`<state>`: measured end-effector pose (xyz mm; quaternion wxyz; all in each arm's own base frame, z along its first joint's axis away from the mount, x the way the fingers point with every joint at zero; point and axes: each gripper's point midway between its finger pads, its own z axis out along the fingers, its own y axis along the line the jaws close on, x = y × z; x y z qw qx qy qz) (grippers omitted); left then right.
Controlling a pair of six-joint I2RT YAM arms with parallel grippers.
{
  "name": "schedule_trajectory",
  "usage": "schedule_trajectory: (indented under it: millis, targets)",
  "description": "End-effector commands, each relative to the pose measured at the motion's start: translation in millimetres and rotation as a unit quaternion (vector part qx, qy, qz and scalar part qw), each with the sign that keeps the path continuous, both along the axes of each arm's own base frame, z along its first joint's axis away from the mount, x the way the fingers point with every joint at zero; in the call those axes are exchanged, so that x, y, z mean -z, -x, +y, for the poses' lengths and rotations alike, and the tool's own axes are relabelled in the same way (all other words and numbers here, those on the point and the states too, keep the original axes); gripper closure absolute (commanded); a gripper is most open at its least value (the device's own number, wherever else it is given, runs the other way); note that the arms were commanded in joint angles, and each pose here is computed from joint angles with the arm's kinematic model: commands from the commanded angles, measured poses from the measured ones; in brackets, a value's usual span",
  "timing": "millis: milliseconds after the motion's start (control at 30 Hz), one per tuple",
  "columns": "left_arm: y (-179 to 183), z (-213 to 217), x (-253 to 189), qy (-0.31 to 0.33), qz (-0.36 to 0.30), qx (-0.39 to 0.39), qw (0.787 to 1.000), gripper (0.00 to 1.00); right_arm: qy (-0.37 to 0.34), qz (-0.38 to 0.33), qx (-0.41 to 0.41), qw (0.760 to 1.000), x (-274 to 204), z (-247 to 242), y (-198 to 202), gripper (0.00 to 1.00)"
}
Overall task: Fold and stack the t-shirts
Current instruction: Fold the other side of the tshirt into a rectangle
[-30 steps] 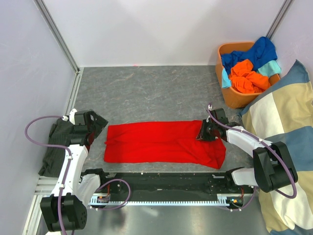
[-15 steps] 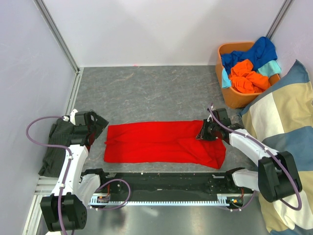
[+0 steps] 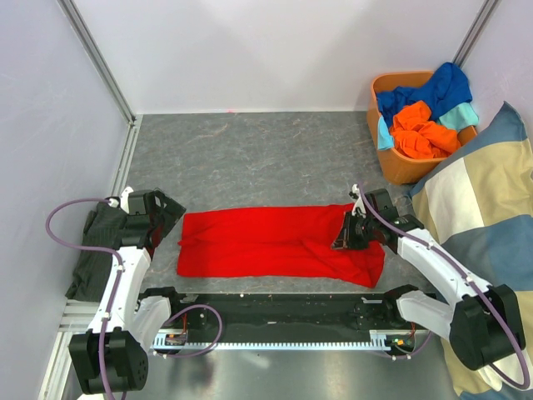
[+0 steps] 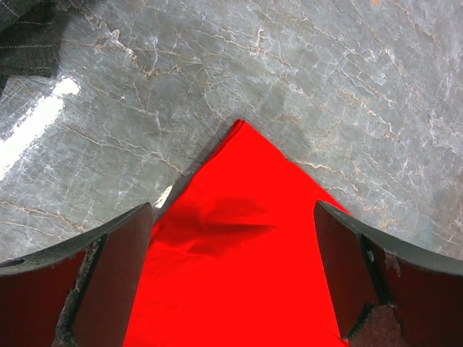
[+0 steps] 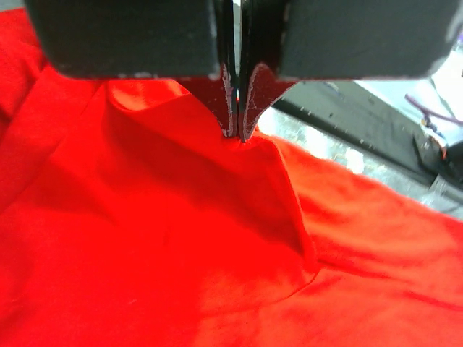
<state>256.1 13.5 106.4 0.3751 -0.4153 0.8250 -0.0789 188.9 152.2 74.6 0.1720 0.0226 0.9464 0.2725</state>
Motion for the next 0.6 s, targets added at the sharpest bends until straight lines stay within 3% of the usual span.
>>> schedule_trajectory:
  millis: [0, 567]
  targets:
    - [-5.4, -0.7, -4.6, 0.008, -0.017, -0.004, 1.0, 0.0, -0.034, 0.0, -0.024, 0.999, -16.2, 14.0, 12.9, 1.0]
    - [-5.6, -3.0, -1.1, 0.016, -0.016, -0.003, 1.0, 0.0, -0.058, 0.035, -0.067, 0.995, 0.7, 54.3, 40.8, 0.96]
